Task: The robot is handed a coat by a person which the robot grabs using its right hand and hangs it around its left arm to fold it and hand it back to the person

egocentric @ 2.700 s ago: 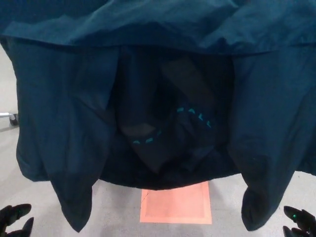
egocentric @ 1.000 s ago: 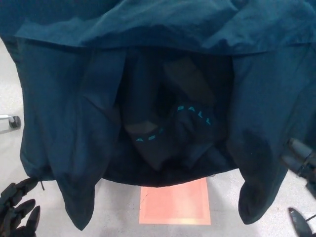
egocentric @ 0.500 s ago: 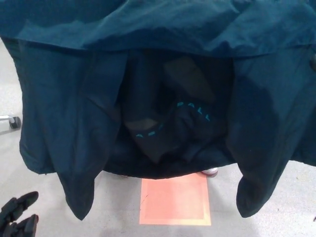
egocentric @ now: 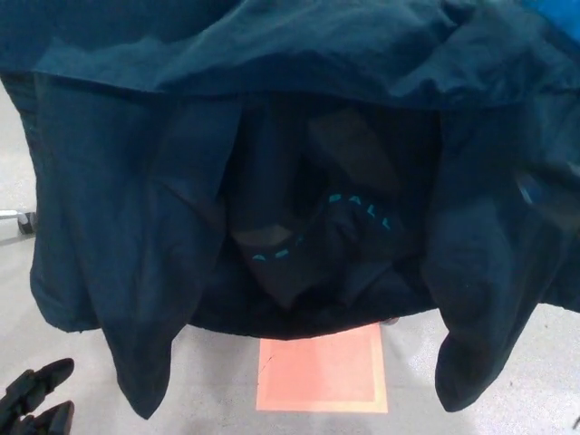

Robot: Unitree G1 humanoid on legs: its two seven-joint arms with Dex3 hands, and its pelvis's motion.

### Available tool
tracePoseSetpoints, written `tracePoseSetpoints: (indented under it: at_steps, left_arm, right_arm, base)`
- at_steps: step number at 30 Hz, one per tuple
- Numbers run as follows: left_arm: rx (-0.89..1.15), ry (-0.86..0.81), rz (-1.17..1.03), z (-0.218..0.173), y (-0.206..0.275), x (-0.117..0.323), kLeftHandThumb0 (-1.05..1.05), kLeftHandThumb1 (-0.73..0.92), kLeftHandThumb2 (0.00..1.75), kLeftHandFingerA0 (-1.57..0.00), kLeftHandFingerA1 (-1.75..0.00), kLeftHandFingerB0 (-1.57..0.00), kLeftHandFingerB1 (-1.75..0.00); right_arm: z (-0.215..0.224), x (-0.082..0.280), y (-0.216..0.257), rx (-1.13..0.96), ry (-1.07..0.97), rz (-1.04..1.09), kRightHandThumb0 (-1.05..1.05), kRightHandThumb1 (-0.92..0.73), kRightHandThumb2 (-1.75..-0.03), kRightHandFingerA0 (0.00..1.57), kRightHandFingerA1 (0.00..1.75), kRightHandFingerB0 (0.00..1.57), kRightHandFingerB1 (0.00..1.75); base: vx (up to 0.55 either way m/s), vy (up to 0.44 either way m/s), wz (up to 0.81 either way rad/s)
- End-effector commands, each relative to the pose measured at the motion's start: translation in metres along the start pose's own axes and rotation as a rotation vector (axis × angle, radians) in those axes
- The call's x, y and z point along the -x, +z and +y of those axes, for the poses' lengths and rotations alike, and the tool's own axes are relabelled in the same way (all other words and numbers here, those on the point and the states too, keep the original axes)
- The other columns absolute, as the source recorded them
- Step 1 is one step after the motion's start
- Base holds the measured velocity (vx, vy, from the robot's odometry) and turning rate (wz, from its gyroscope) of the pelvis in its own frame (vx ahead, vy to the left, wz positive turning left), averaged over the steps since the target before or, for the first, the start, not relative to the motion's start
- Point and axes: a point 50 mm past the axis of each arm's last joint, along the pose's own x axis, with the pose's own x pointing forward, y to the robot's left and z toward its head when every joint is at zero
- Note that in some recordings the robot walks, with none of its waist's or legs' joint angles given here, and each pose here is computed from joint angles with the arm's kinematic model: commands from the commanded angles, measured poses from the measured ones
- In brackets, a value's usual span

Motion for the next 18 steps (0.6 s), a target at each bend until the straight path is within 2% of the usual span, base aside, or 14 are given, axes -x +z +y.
tracePoseSetpoints:
  at_steps: [1,2,3,5,6,7,8,9,10,12,14,15,16,18]
  left_arm:
    - [-0.024,-0.021,-0.040,0.003,0.003,0.003,-0.65,0.92,0.76,-0.15,-0.33,-0.10,-0.30]
    - [-0.019,-0.021,-0.037,0.002,0.001,0.004,-0.34,0.61,1.15,0.00,-0.47,0.00,-0.48]
    - [-0.016,-0.021,-0.036,0.002,0.001,0.004,-0.68,0.92,0.73,-0.16,-0.32,-0.10,-0.28]
    - [-0.017,-0.022,-0.034,0.002,0.001,0.004,-0.73,0.76,1.08,-0.15,-0.47,0.00,-0.38]
    - [-0.025,-0.022,-0.028,0.002,0.000,0.004,-0.70,0.92,0.72,-0.16,-0.32,-0.10,-0.29]
    - [-0.021,-0.021,-0.024,0.002,-0.001,0.004,-0.70,0.92,0.72,-0.16,-0.32,-0.10,-0.28]
    - [-0.016,-0.021,-0.021,0.001,-0.001,0.004,-0.74,0.77,1.08,-0.14,-0.46,0.00,-0.37]
    - [-0.010,-0.022,-0.019,0.001,-0.001,0.003,-0.74,0.77,1.08,-0.14,-0.47,0.00,-0.37]
    - [-0.008,-0.023,-0.019,0.001,-0.001,0.004,-0.74,0.77,1.08,-0.14,-0.47,0.00,-0.37]
    - [-0.003,-0.024,-0.023,0.000,-0.001,0.003,-0.70,0.92,0.70,-0.17,-0.32,-0.09,-0.25]
    - [0.001,-0.021,-0.025,-0.001,-0.001,0.003,-0.70,0.92,0.70,-0.17,-0.32,-0.10,-0.25]
    - [-0.003,-0.021,-0.026,-0.001,0.000,0.003,-0.74,0.78,1.01,-0.10,-0.41,-0.07,-0.37]
    - [-0.023,-0.021,-0.029,0.001,0.000,0.003,-0.34,0.59,1.14,0.00,-0.47,0.00,-0.48]
    - [-0.019,-0.024,-0.033,0.001,0.001,0.003,-0.34,0.59,1.14,0.00,-0.47,0.00,-0.48]
  right_arm:
    - [-0.002,-0.044,-0.066,0.148,0.296,0.430,-0.88,-0.70,-0.91,0.00,0.10,0.00,0.12]
    - [0.001,-0.049,-0.074,0.159,0.313,0.466,-0.88,-0.73,-1.10,0.00,0.14,0.00,0.15]
    - [0.002,-0.052,-0.078,0.172,0.324,0.487,-0.91,-0.71,-0.95,0.00,0.08,0.00,0.11]
    - [0.003,-0.056,-0.084,0.199,0.331,0.509,-0.87,-0.74,-1.11,0.00,0.16,0.00,0.16]
    - [0.004,-0.058,-0.088,0.202,0.331,0.521,-0.87,-0.73,-1.11,0.00,0.17,0.00,0.16]
    - [0.004,-0.059,-0.090,0.196,0.330,0.531,-0.89,-0.71,-0.94,0.00,0.09,0.00,0.10]
    - [0.004,-0.061,-0.092,0.190,0.332,0.539,-0.85,-0.89,-0.66,0.00,0.09,0.00,0.12]
    - [0.005,-0.063,-0.095,0.186,0.336,0.551,-0.88,-0.74,-1.10,0.00,0.14,0.00,0.14]
    - [0.005,-0.065,-0.096,0.189,0.340,0.556,-0.88,-0.74,-1.10,0.00,0.14,0.00,0.14]
    - [0.008,-0.068,-0.099,0.201,0.365,0.573,-0.90,-0.69,-0.91,0.00,0.05,0.00,0.06]
    - [0.012,-0.069,-0.102,0.197,0.403,0.582,-0.94,-0.76,-1.12,0.00,0.11,0.00,0.09]
    - [0.014,-0.070,-0.102,0.183,0.416,0.588,-0.94,-0.74,-1.10,0.00,0.10,0.00,0.08]
    - [0.018,-0.069,-0.103,0.172,0.440,0.589,-0.93,-0.73,-1.10,0.00,0.11,0.00,0.09]
    - [0.023,-0.068,-0.104,0.149,0.469,0.585,-0.91,-0.71,-1.08,0.00,0.12,0.00,0.11]
  base:
    - [0.00,0.000,0.00]
    - [0.00,0.000,0.00]
    - [0.00,0.000,0.00]
    - [0.00,0.000,0.00]
    - [0.00,0.000,0.00]
    - [0.00,0.000,0.00]
    - [0.00,0.000,0.00]
    - [0.00,0.000,0.00]
    - [0.00,0.000,0.00]
    - [0.00,0.000,0.00]
    - [0.00,0.000,0.00]
    - [0.00,0.000,0.00]
    - [0.00,0.000,0.00]
    - [0.00,0.000,0.00]
